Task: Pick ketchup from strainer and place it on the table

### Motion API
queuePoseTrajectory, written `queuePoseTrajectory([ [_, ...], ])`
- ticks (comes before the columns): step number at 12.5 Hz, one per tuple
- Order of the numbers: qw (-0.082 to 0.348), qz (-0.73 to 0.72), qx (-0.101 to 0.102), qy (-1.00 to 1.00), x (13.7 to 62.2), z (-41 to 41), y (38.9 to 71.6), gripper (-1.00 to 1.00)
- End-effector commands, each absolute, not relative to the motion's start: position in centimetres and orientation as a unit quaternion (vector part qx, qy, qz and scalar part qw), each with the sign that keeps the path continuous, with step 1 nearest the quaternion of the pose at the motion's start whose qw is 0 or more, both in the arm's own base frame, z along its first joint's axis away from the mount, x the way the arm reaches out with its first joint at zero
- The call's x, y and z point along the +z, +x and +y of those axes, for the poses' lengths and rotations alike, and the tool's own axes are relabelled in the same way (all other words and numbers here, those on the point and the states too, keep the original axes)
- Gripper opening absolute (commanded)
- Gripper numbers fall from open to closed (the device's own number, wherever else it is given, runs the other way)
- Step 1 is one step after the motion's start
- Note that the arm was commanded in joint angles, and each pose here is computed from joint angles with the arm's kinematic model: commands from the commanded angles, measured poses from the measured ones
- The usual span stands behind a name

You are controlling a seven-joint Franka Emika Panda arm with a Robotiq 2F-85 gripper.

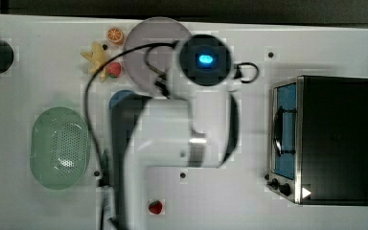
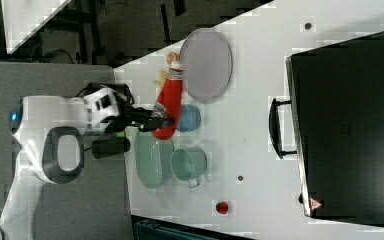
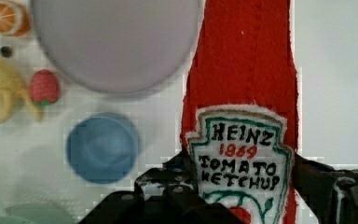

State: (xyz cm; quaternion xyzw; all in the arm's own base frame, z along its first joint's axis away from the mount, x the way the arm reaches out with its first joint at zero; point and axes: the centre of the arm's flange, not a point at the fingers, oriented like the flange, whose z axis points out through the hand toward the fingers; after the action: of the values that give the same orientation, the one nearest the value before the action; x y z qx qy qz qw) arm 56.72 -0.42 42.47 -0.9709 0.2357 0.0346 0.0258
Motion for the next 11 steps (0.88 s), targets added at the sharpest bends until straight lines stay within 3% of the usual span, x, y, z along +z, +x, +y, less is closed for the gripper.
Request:
queuePoseTrajectory([
  [1,0.018,0.222,0.06,-0.973,40.0,-2.4,55.0,0.22],
  [3,0.014,0.23,0.084,-0.97,36.8,-3.1,53.5,0.22],
  [4,0.013,0.231,0.085,-0.969,35.2,-3.2,53.1,0.22],
  [8,0.004,0.229,0.065,-0.971,29.4,-3.8,51.8,0.22],
  [11,0.005,0.232,0.07,-0.97,25.2,-4.1,51.4,0.22],
])
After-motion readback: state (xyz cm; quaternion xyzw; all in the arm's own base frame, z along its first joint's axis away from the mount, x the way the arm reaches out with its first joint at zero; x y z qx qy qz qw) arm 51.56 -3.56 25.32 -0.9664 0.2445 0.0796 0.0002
